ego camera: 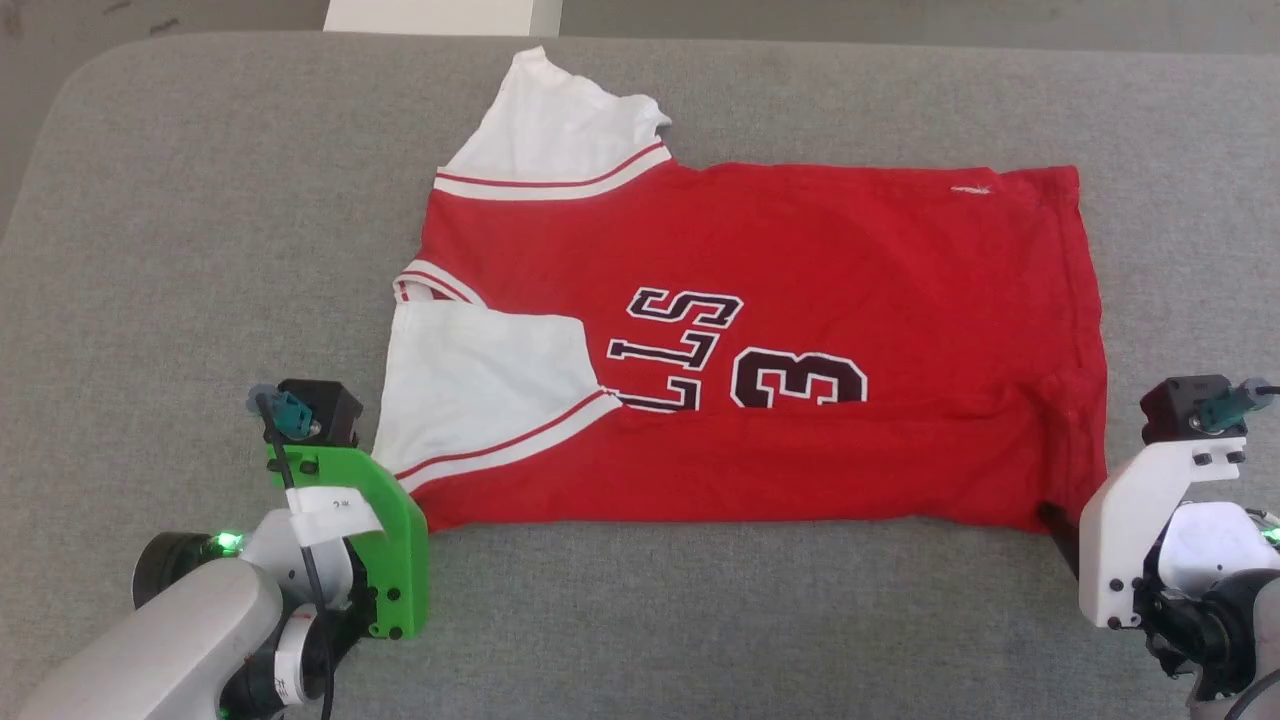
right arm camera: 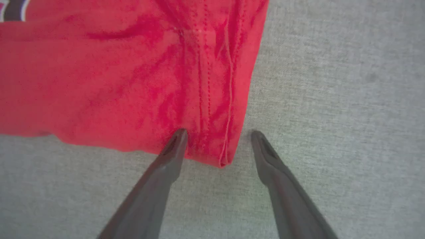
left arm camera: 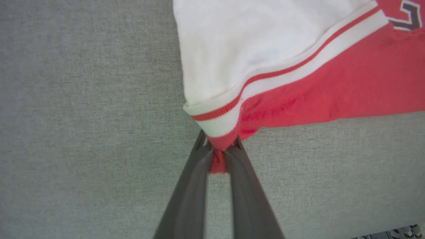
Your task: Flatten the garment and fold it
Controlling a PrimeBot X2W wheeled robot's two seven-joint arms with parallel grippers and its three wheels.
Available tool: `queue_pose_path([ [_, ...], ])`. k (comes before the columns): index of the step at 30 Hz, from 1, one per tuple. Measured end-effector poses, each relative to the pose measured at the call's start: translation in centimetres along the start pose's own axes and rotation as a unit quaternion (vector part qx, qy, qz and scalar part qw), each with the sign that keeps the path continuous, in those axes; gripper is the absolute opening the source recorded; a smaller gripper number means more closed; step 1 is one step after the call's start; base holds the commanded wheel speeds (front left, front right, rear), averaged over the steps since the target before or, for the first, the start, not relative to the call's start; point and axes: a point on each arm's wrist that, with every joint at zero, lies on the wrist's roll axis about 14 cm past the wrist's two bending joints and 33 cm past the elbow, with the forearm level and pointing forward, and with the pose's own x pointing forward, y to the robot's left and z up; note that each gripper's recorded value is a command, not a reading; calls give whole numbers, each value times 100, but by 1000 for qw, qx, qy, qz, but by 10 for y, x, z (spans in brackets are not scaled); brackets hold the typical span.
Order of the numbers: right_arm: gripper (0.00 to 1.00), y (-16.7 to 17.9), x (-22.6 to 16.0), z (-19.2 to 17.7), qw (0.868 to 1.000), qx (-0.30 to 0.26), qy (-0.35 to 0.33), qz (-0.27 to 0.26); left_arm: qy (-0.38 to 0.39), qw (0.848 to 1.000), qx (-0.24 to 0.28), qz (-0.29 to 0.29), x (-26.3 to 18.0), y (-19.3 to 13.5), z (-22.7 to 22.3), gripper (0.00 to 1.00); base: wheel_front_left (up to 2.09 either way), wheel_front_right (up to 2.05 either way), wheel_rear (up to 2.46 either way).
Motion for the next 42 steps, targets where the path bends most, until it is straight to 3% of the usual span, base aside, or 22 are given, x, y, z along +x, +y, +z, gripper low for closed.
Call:
queue_pose_path([
  [1,42,1,2,-1,1000,-4,3,1,2,1000,0,1,1,1,-1,0,0,0,0],
  [2,0,1,3,-1,1000,-10,6,0,5,1000,-1,1,2,1,-2,0,0,0,0],
  [11,0,-2,2,7,1000,-20,-4,2,17,1000,2,8,2,6,-8,0,0,0,0],
  [21,0,-16,-34,5,999,-27,-24,3,9,1000,6,14,-20,9,-18,0,0,0,0],
  [33,0,-31,-76,-44,999,-40,18,-4,37,999,32,2,-51,4,-67,0,0,0,0],
  [42,0,-32,-70,-67,999,-23,41,-3,77,997,18,-10,-43,-5,-97,0,0,0,0],
])
